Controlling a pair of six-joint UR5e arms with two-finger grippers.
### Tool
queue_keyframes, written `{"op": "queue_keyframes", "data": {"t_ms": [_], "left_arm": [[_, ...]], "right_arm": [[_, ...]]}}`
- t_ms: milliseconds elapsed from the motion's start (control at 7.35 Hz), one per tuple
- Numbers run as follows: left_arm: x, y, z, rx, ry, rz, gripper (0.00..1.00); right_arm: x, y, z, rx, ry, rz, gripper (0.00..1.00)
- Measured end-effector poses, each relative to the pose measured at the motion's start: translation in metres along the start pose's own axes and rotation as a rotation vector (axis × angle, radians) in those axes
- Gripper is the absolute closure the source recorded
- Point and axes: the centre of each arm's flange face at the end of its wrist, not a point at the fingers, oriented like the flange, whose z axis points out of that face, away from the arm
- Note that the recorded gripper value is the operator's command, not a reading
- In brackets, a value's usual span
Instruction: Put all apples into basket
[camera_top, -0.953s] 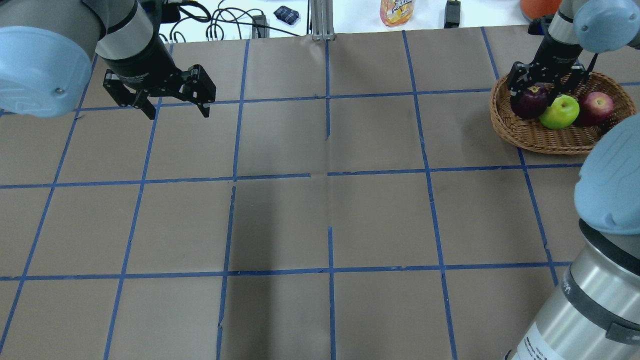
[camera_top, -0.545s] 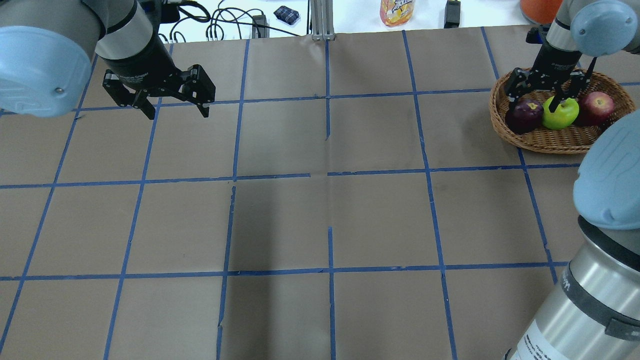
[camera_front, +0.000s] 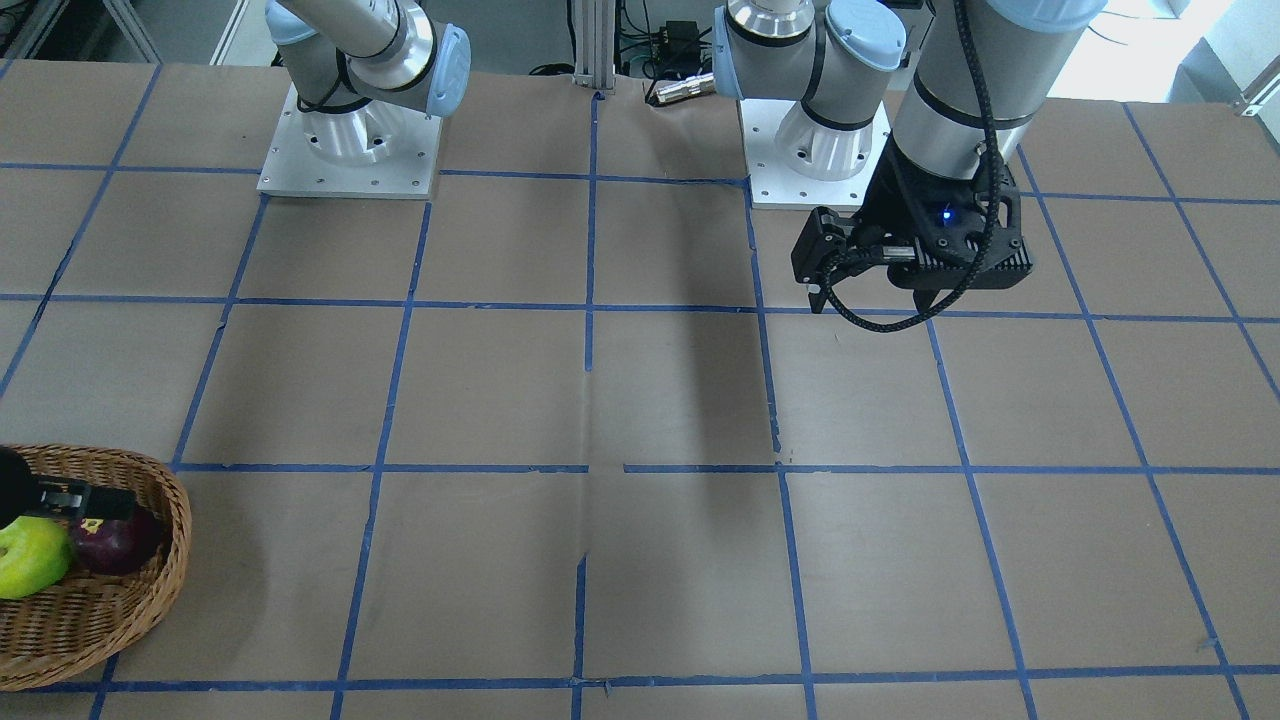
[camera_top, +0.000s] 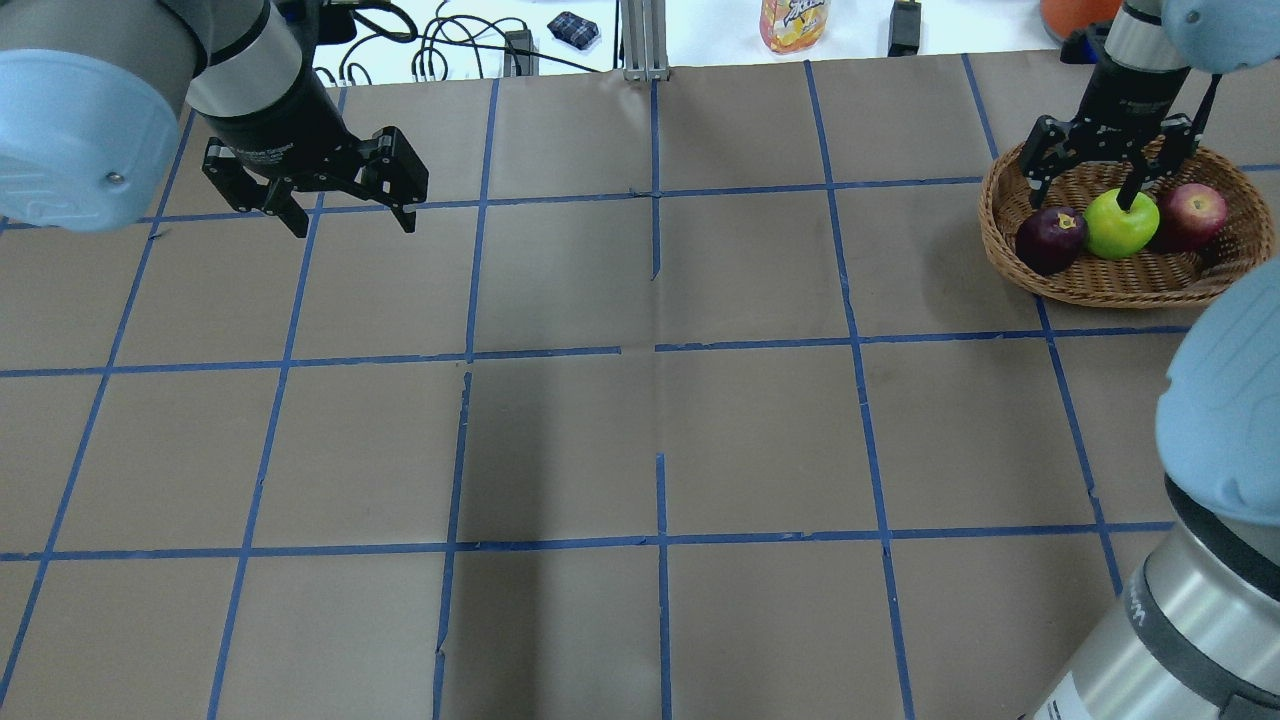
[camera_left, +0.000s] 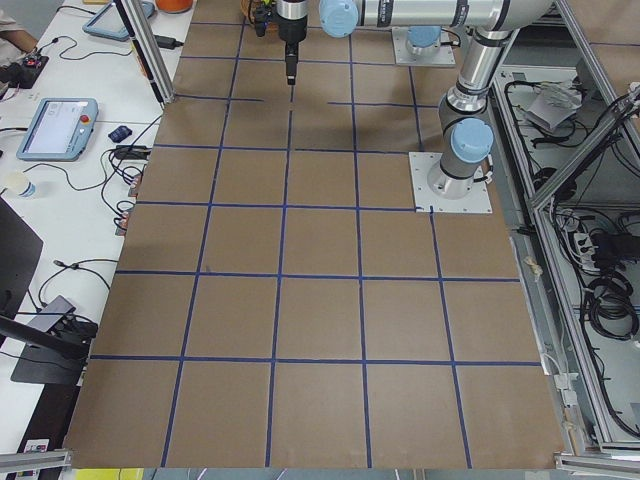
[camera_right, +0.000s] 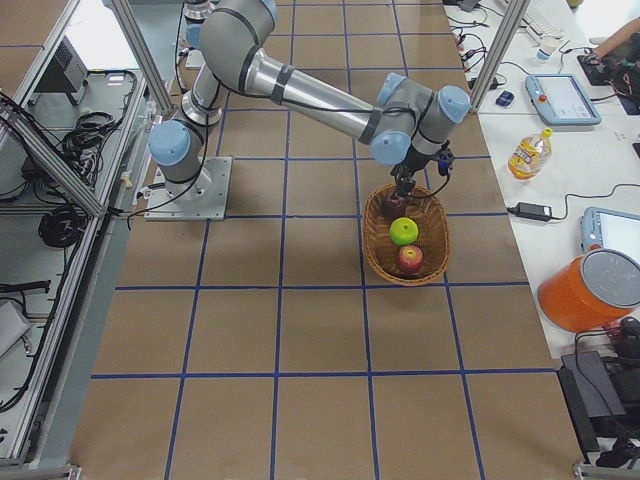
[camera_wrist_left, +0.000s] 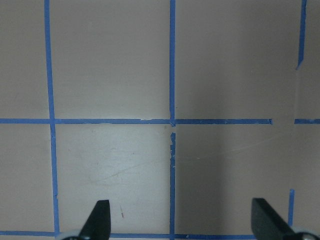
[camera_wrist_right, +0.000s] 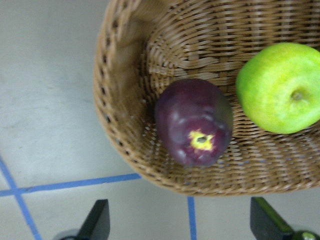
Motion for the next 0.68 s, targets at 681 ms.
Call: {"op": "queue_keyframes", "data": {"t_ms": [681], "left_arm": [[-0.001, 0.000, 0.000, 0.000, 0.001, -0.003, 0.00]], "right_arm": [[-0.161, 0.157, -0.130, 0.124, -0.008, -0.056, 0.00]]}}
